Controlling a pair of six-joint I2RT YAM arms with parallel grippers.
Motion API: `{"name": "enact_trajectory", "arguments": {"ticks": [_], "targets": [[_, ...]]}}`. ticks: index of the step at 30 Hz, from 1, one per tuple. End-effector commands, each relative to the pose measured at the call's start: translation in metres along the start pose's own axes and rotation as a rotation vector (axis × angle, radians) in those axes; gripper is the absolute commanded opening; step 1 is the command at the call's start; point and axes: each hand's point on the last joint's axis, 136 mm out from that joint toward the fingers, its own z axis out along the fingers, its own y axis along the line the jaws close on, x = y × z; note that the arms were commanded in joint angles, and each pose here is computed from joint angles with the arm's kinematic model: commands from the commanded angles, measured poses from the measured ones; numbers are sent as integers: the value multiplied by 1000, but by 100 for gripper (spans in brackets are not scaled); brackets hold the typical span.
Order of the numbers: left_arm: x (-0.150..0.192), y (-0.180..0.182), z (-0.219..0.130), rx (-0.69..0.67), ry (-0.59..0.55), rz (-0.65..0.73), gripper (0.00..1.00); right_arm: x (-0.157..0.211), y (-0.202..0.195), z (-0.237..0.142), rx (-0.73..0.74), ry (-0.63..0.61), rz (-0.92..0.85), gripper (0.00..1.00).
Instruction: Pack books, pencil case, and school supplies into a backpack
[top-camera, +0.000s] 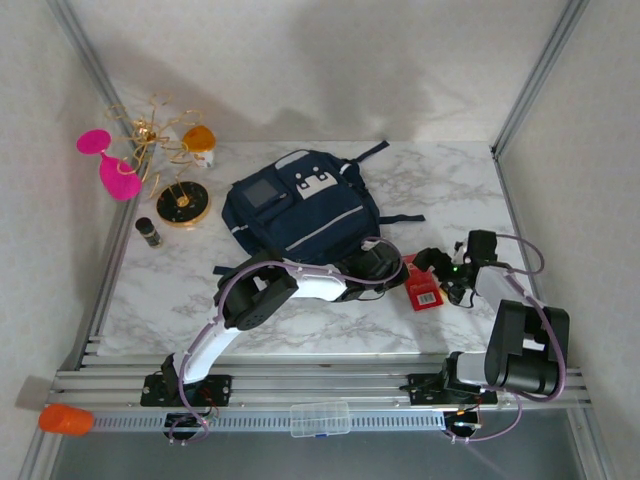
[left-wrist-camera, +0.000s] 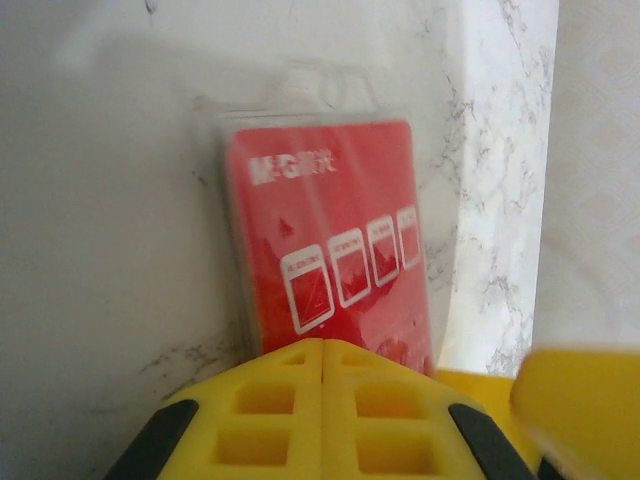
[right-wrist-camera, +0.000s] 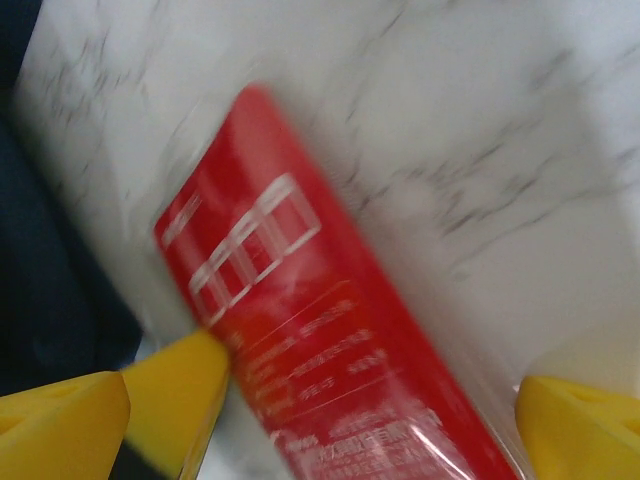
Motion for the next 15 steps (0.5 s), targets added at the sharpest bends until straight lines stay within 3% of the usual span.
{"name": "enact_trajectory", "arguments": {"ticks": [1,6,15], "targets": [[-8,56,1,-167,-12,-4,0,24,20,-4,-107,95,-25,99],[-8,65,-5,-202,-21,3,0,24,41,-9,-218,106,-52,87],[-8,42,-9,-159,-15,35,0,20,25,-7,-197,86,-5,29]]}}
